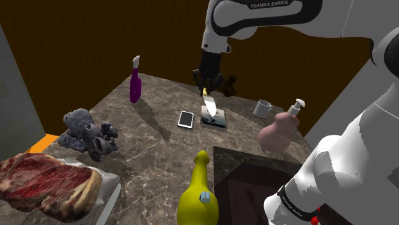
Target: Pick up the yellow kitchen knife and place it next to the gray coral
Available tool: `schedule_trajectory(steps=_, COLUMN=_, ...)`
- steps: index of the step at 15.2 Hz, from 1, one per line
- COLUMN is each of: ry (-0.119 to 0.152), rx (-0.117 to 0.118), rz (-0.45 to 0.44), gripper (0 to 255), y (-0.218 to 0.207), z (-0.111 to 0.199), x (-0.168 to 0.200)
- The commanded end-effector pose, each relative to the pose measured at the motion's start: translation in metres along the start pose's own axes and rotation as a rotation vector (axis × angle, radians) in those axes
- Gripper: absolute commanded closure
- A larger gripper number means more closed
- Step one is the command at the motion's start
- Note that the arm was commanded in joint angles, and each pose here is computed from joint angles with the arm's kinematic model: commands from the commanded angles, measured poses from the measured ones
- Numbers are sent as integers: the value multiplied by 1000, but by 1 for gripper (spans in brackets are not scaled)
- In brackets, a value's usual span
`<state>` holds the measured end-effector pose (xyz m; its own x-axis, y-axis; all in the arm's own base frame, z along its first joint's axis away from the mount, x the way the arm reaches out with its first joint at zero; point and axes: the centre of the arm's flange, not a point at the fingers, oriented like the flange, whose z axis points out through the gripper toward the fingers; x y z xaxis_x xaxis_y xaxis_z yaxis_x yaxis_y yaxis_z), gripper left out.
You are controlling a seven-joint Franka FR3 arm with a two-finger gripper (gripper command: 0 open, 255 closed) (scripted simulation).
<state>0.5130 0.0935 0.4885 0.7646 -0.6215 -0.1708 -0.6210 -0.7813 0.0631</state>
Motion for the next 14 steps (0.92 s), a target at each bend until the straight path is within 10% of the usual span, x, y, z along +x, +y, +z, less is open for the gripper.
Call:
schedule_trajectory(steps=1, ry=0, rx=0, rz=1, gripper=255, y=-17, z=-1, x=-21)
schedule_trajectory(steps=14, ry=0, rx=0, rz=1, gripper=255, y=-131, z=14, x=-148)
